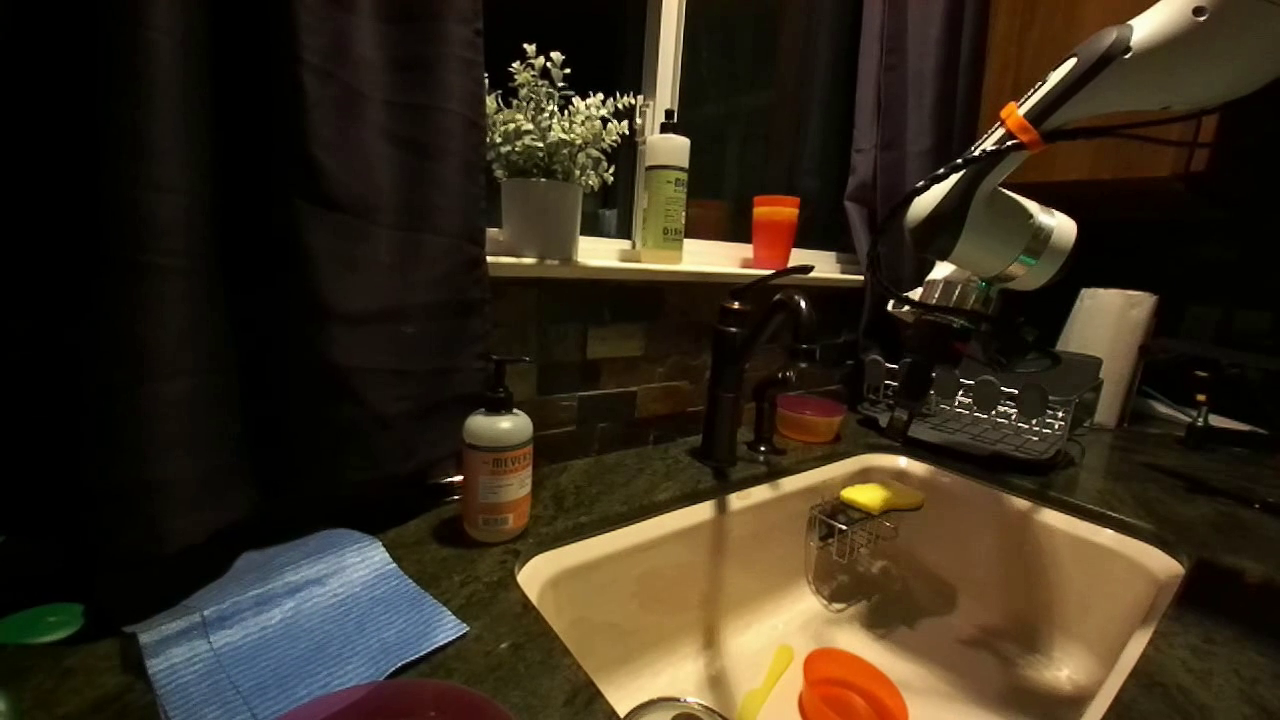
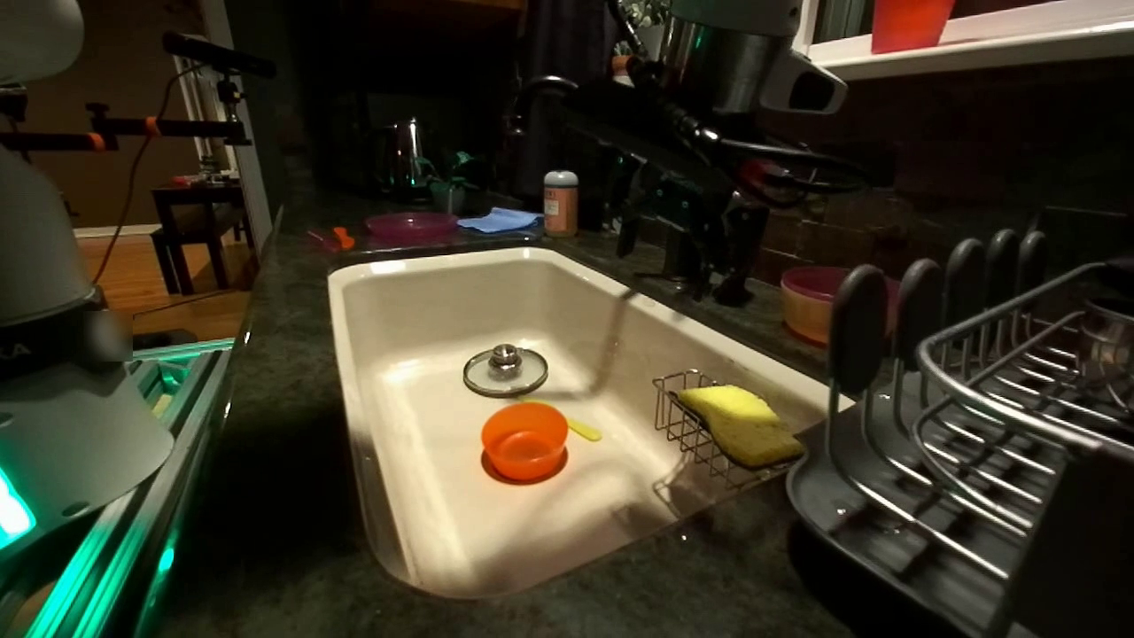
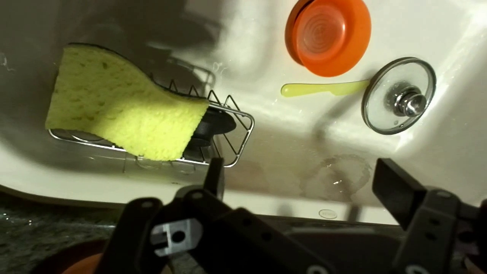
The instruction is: Take the two bowls off of the plate rack and put them on the green bowl
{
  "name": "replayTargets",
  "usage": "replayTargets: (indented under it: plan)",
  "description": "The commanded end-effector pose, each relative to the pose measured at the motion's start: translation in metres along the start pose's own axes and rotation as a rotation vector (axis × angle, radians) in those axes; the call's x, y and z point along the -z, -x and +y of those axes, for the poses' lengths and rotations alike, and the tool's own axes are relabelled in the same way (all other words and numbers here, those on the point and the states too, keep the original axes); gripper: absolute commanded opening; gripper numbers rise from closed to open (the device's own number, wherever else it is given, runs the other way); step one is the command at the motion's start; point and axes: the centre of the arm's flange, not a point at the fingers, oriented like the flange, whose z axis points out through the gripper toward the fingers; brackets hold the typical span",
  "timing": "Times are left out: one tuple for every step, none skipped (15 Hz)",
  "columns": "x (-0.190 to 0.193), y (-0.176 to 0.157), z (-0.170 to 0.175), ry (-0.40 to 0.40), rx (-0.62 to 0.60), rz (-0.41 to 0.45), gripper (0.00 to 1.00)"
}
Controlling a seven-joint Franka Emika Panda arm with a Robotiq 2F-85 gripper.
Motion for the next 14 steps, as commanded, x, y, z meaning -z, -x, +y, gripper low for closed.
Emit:
replayTargets:
  plan:
    - [-0.018,0.008,-0.014,-0.062,-0.006,-0.042,1.00]
    - [-0.029,0.011,-0.023,-0.084,-0.005,-0.068,1.00]
    - [-0.038,0.014,-0.032,-0.111,-0.004,-0.088,1.00]
    - [-0.048,0.018,-0.043,-0.132,0.002,-0.109,1.00]
    - [-0.058,0.021,-0.050,-0.153,0.008,-0.125,1.00]
    - [-0.069,0.023,-0.058,-0.160,0.013,-0.143,1.00]
    - [-0.082,0.026,-0.063,-0.171,0.031,-0.162,1.00]
    - [-0.095,0.027,-0.067,-0.168,0.051,-0.182,1.00]
    - [-0.108,0.029,-0.071,-0.177,0.066,-0.204,1.00]
    - [-0.120,0.030,-0.072,-0.181,0.077,-0.218,1.00]
    - [-0.132,0.031,-0.072,-0.175,0.094,-0.235,1.00]
    - [-0.141,0.031,-0.070,-0.164,0.109,-0.250,1.00]
    - [-0.151,0.031,-0.067,-0.161,0.128,-0.255,1.00]
    - [-0.159,0.031,-0.064,-0.153,0.152,-0.257,1.00]
